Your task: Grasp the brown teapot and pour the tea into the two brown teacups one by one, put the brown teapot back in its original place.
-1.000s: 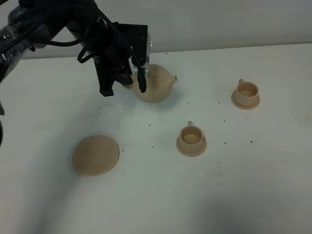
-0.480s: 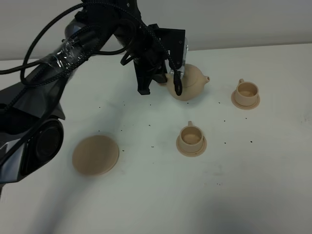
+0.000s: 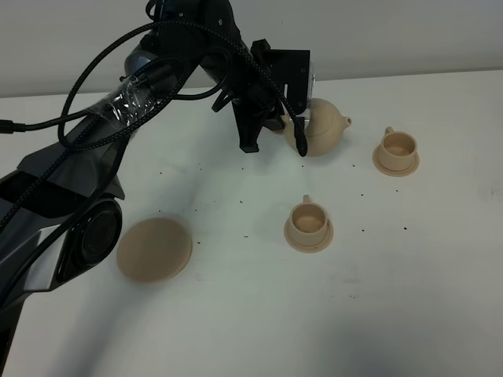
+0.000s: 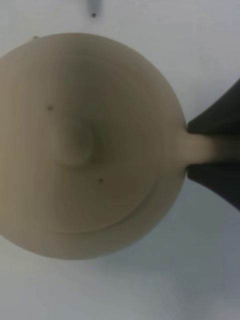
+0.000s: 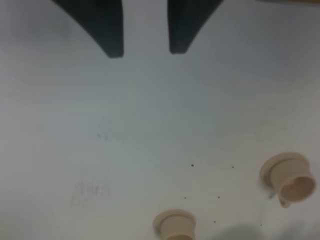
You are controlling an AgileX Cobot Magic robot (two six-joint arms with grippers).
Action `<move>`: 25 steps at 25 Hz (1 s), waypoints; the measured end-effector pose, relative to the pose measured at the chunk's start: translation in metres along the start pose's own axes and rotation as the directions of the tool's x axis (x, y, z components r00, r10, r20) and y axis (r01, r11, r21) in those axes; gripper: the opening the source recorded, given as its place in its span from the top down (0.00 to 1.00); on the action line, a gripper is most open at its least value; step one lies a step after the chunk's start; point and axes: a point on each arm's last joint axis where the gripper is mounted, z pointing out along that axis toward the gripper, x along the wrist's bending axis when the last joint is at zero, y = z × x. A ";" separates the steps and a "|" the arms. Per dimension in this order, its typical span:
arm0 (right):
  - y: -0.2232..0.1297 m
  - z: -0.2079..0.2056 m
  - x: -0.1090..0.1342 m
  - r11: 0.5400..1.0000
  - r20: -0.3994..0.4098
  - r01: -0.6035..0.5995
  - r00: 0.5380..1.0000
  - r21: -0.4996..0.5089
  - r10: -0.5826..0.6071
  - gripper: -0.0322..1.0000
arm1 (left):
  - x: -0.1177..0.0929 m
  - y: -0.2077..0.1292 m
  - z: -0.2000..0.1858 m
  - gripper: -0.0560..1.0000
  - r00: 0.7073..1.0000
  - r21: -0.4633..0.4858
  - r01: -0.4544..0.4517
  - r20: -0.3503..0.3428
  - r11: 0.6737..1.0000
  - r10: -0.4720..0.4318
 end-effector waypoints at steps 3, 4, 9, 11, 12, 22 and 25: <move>0.000 0.000 0.000 1.000 0.000 0.000 1.000 0.000 0.000 0.74 | 0.002 0.003 0.000 0.83 1.000 -0.031 0.007 -0.024 1.000 -0.008; 0.000 0.000 0.000 1.000 0.000 0.000 1.000 0.000 0.000 0.74 | 0.003 0.005 0.000 0.83 0.999 -0.054 0.015 -0.031 0.998 -0.017; 0.000 0.000 0.000 1.000 0.000 0.000 1.000 0.000 0.000 0.74 | 0.003 0.010 -0.001 0.83 0.998 -0.102 0.047 -0.034 0.994 -0.050; 0.000 0.000 0.000 1.000 0.000 0.000 1.000 0.000 0.000 0.74 | 0.003 0.010 -0.001 0.83 0.997 -0.102 0.063 -0.028 0.993 -0.066; 0.000 0.000 0.000 1.000 0.000 0.000 1.000 0.000 0.000 0.74 | 0.003 0.010 -0.001 0.83 0.997 -0.102 0.068 -0.026 0.993 -0.071; 0.000 0.000 0.000 1.000 0.000 0.000 1.000 0.000 0.000 0.74 | 0.007 0.011 -0.002 0.83 0.976 -0.122 0.204 -0.055 0.971 -0.212; 0.000 0.000 0.000 1.000 0.000 0.000 1.000 0.000 0.000 0.74 | 0.007 0.013 -0.001 0.83 0.971 -0.127 0.223 -0.062 0.966 -0.232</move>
